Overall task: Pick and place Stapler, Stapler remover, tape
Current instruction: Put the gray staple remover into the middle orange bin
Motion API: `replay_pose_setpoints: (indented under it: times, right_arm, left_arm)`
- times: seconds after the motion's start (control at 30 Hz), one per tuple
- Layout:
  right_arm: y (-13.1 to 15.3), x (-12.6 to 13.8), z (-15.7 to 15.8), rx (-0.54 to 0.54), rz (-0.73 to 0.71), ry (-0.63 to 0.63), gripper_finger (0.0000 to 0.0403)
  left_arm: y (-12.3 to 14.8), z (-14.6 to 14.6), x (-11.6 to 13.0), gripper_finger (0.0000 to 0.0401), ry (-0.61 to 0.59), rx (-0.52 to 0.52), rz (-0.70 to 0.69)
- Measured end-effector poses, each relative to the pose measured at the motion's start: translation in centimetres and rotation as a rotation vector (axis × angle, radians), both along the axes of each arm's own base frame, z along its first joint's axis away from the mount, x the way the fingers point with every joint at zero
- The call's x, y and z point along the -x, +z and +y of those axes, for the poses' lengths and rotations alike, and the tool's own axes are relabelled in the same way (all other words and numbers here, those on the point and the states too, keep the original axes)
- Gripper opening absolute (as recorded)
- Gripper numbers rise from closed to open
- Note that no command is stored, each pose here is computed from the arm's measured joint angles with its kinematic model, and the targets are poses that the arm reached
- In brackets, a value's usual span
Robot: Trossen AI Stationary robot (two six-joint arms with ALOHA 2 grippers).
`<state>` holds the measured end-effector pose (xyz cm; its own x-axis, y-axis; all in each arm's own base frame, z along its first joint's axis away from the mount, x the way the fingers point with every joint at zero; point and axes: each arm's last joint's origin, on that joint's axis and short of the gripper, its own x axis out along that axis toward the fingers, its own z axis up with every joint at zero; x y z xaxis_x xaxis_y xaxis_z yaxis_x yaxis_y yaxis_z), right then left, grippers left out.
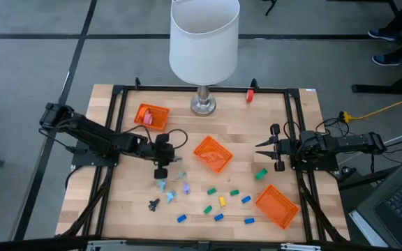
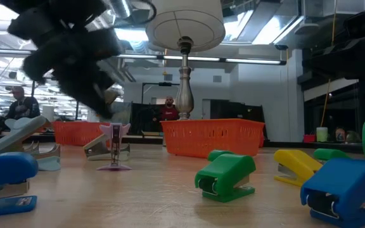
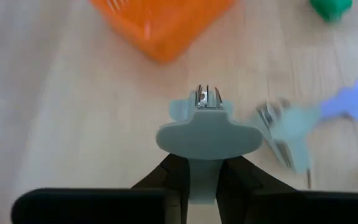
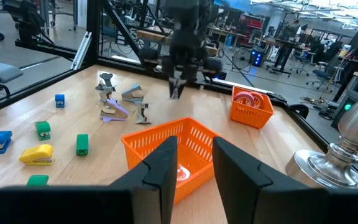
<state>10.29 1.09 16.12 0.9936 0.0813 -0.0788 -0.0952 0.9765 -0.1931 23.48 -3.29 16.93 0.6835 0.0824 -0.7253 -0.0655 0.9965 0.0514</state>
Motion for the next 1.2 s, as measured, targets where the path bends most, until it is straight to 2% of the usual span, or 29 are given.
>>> replay_pose_setpoints:
  times: [0.2, 0.43, 0.77, 1.2]
  right_arm:
    - [0.0, 0.0, 0.0, 0.0, 0.0, 0.0, 0.0106]
    - [0.0, 0.0, 0.0, 0.0, 0.0, 0.0, 0.0106]
    - [0.0, 0.0, 0.0, 0.0, 0.0, 0.0, 0.0106]
    - [0.0, 0.0, 0.0, 0.0, 0.0, 0.0, 0.0106]
  left_arm:
    - [2.4, 1.4, -1.6, 0.0043, -0.019, -0.06, -0.068]
    - [3.6, 3.1, -4.1, 0.0044, -0.076, -0.126, -0.076]
    - [3.2, 5.0, -9.1, 0.0048, -0.19, -0.219, -0.031]
    - [1.0, 6.9, -15.1, 0.0048, -0.282, -0.252, -0.012]
